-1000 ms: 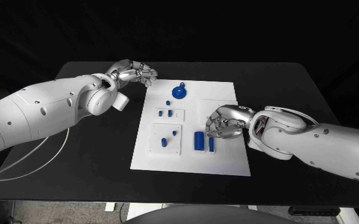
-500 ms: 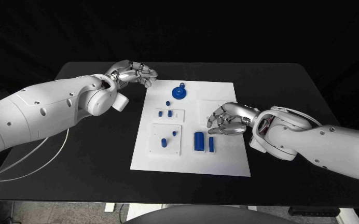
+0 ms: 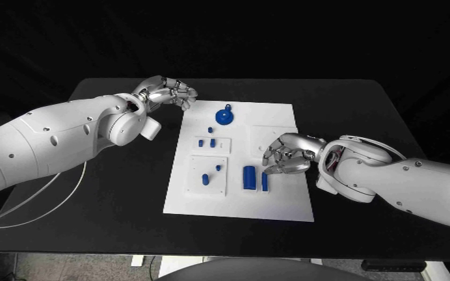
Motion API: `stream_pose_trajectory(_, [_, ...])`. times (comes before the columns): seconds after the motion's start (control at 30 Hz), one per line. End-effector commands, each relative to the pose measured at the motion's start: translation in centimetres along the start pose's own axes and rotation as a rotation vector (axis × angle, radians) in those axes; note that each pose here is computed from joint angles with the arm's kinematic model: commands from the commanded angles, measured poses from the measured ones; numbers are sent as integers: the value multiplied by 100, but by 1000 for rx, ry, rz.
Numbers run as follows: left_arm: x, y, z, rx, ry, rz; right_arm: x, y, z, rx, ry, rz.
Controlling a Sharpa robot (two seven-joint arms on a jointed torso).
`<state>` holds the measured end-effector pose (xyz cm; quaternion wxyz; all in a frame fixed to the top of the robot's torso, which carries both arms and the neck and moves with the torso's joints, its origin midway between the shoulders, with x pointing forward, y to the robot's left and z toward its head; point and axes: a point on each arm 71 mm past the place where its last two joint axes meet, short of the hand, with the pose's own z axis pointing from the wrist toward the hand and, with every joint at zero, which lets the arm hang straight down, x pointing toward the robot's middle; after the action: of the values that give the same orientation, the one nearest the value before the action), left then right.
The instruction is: Assemble the parts on the task board
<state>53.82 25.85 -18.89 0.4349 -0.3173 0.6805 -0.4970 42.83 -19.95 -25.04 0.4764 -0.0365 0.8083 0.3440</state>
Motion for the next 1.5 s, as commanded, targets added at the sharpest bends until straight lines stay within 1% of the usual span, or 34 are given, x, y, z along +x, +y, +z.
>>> stream_pose_trajectory(0.03, [25, -17, 5, 12, 17, -1, 47, 34, 9, -7, 35, -29])
stream_pose_trajectory(0.33, [25, -18, 5, 12, 17, 0, 46, 7, 18, 10, 30, -34])
stream_pose_trajectory(0.77, [16, -15, -3, 11, 16, 0, 127, 31, 42, -9, 31, -45])
stream_pose_trajectory(1.07, [16, -13, -4, 9, 18, 1, 143, 18, 42, -7, 45, -84])
stream_pose_trajectory(1.5, [11, -9, -5, 7, 18, 2, 159, 21, 49, -12, 45, -114])
